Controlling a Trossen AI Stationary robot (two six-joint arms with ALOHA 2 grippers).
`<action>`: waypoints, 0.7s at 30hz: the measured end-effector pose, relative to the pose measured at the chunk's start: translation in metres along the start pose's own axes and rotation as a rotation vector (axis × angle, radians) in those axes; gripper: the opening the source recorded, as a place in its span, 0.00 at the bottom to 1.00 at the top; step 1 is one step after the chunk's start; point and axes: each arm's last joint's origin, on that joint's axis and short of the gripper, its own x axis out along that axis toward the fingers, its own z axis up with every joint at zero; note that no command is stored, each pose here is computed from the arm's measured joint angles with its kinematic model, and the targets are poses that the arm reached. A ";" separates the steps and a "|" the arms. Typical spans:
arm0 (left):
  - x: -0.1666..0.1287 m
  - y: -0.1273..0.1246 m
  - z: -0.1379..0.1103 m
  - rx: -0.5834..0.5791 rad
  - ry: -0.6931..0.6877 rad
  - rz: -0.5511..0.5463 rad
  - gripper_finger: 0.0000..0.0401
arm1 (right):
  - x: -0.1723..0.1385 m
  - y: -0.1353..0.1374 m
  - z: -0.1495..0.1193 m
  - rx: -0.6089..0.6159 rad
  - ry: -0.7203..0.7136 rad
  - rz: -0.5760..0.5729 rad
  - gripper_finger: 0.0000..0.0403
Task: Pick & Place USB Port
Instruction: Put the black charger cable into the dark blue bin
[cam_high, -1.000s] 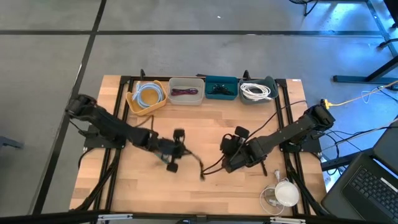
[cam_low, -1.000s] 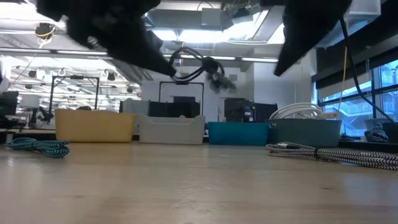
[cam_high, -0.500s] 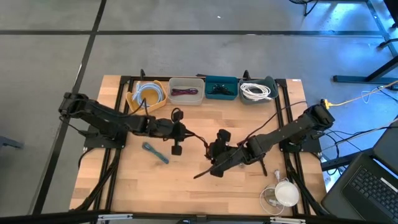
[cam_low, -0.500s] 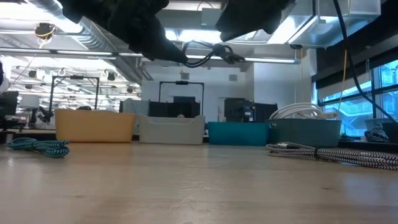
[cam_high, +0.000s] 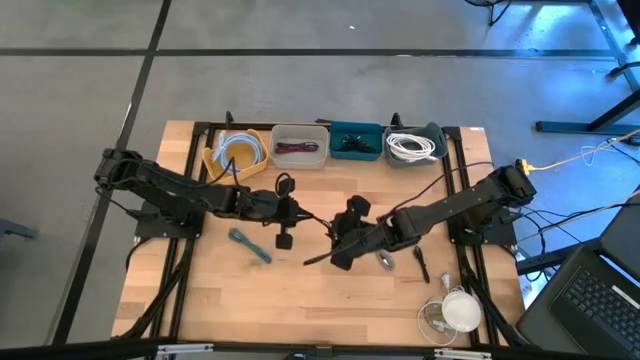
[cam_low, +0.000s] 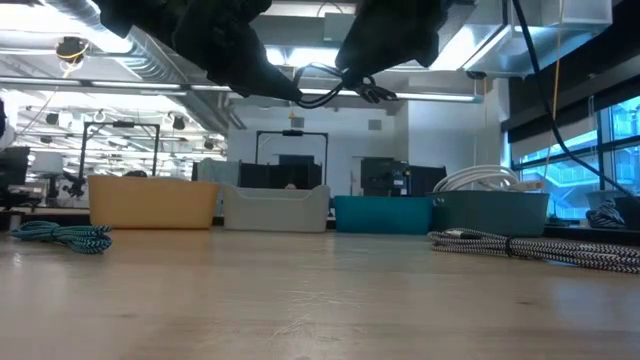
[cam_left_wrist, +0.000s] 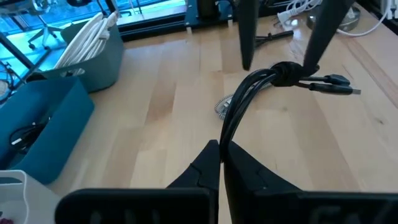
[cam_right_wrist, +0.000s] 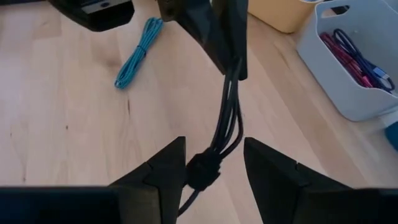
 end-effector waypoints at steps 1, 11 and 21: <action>0.000 0.000 0.000 0.000 0.000 0.000 0.01 | 0.000 0.000 0.000 0.001 0.000 0.000 0.41; 0.000 0.000 0.005 0.021 -0.057 -0.017 0.01 | 0.002 -0.001 0.000 0.008 0.002 -0.010 0.41; 0.000 -0.001 0.008 0.019 -0.083 -0.046 0.01 | 0.002 -0.002 -0.001 -0.005 0.011 -0.010 0.18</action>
